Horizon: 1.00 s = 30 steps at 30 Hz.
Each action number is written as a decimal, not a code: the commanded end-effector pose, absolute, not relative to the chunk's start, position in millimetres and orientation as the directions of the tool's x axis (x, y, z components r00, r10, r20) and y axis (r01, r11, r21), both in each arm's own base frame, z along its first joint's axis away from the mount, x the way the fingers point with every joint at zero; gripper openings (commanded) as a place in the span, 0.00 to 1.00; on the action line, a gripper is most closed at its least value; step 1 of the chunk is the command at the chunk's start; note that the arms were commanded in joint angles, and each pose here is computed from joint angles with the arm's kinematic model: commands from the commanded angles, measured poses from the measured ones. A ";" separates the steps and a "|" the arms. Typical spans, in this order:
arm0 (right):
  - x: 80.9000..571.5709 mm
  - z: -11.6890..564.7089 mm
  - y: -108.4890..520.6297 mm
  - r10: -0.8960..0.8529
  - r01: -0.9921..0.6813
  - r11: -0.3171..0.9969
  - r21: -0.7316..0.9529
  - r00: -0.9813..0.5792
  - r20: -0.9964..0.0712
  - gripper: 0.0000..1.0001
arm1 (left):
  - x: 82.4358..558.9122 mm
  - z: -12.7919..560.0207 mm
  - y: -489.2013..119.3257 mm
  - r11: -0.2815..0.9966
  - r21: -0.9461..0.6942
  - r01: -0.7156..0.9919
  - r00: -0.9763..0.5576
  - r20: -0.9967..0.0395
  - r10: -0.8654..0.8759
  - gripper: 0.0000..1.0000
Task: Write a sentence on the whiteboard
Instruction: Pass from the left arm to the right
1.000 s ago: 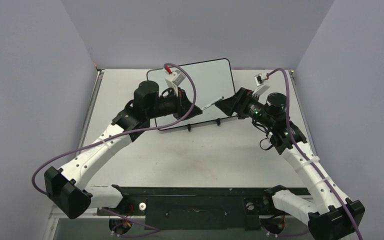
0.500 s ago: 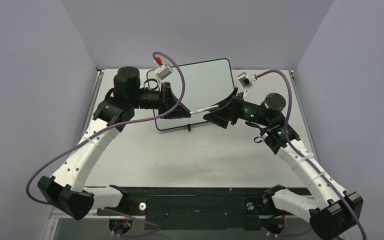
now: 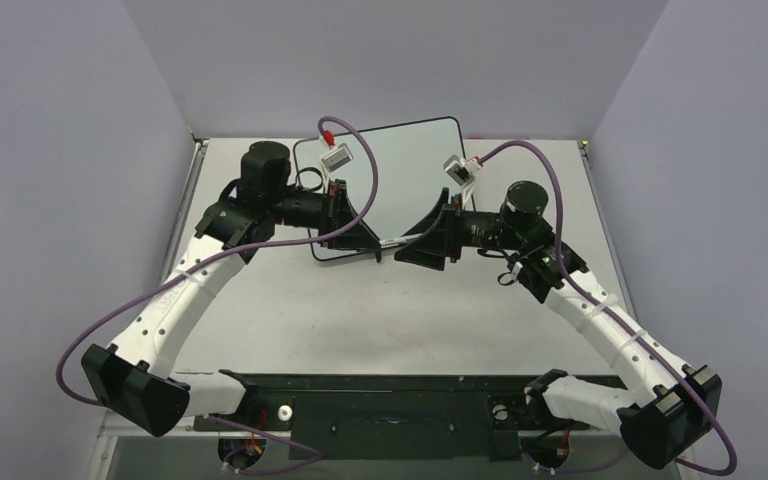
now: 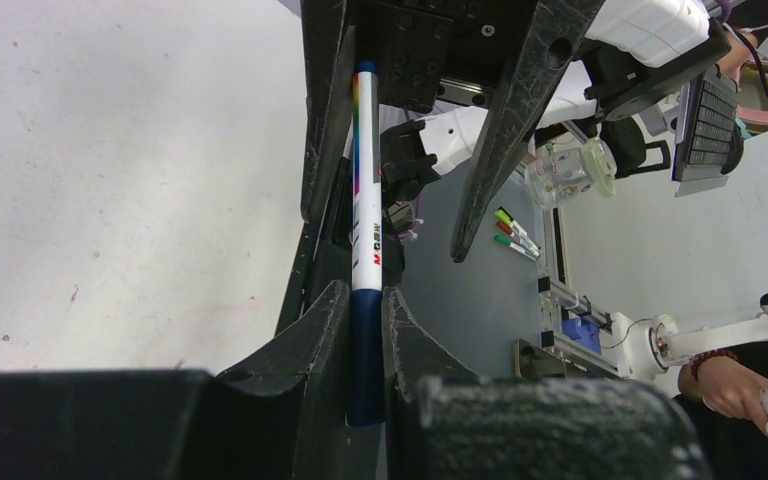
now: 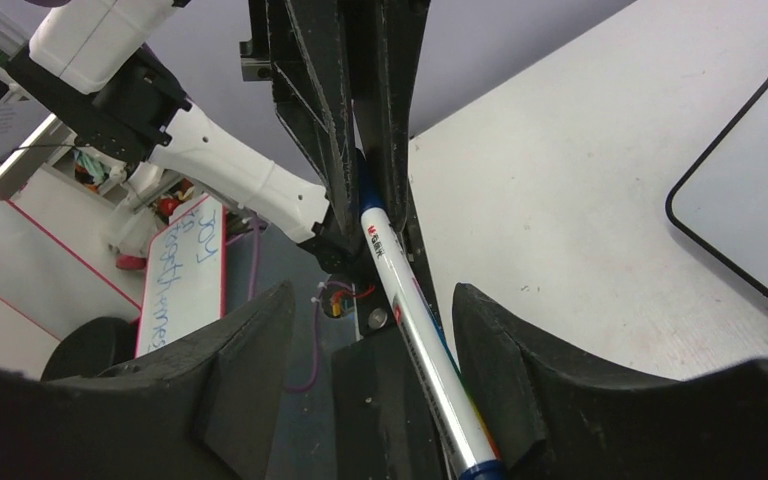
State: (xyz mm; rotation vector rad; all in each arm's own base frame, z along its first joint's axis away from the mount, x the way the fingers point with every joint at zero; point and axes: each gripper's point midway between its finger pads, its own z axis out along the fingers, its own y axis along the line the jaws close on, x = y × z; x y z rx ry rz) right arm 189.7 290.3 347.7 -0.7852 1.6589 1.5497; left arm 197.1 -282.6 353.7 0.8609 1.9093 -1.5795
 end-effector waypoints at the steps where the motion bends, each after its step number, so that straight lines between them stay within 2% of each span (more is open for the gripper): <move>1: 190.6 355.8 292.9 0.026 -0.863 0.077 0.500 -0.499 -0.866 0.53 | 193.2 357.3 -279.7 0.100 -0.625 0.774 -0.633 -0.760 0.149 0.00; 14: 189.3 351.3 302.3 -0.001 -0.849 0.054 0.526 -0.527 -0.850 0.47 | 189.8 336.4 -283.4 0.074 -0.637 0.767 -0.640 -0.754 0.146 0.00; 25: 183.2 348.9 307.2 -0.010 -0.839 0.025 0.543 -0.543 -0.839 0.38 | 193.7 338.2 -287.2 0.058 -0.606 0.793 -0.608 -0.785 0.119 0.00; 30: 181.2 349.5 308.8 -0.007 -0.838 0.009 0.546 -0.546 -0.838 0.38 | 190.4 341.5 -287.5 0.028 -0.594 0.804 -0.593 -0.797 0.110 0.00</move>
